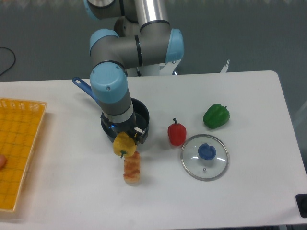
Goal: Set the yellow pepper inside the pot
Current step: 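Carry the held yellow pepper over the black pot's rim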
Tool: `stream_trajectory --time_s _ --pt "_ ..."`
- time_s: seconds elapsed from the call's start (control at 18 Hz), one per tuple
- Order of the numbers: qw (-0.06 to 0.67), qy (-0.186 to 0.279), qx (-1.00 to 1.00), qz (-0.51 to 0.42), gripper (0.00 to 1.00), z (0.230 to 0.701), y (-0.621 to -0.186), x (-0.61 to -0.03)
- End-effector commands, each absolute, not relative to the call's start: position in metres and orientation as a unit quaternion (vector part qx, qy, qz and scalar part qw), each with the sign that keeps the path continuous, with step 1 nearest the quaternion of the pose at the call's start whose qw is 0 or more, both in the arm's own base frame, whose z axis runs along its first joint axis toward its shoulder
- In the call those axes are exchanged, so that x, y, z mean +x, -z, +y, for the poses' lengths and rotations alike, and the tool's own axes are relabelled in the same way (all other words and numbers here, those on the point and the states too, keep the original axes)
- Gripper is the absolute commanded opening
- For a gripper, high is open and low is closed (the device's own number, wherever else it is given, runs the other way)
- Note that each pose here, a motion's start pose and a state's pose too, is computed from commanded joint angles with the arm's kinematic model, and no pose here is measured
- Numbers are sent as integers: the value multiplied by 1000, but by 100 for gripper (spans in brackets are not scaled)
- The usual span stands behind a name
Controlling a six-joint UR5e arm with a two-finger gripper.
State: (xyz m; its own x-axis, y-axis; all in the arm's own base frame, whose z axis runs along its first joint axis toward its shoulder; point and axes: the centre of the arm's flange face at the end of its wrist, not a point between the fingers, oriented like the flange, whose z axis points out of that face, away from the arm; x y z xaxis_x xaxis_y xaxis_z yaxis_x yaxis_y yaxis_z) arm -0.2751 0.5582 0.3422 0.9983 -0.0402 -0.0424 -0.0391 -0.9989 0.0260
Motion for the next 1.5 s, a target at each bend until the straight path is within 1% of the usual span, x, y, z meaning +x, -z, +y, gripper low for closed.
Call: stream_trajectory --time_s 0.17,0.39,0.5,0.89,1.33,1.5 --pt "24 13 999 -22 58 552 -327 -269" --pt "23 14 999 -31 59 542 -335 -260" --pt "28 11 999 -33 59 538 -331 -254" --pt "31 8 998 -46 59 542 -327 -238" --pt "46 5 994 -101 59 546 -316 -214" --pt "83 19 986 -141 59 536 -303 -207"
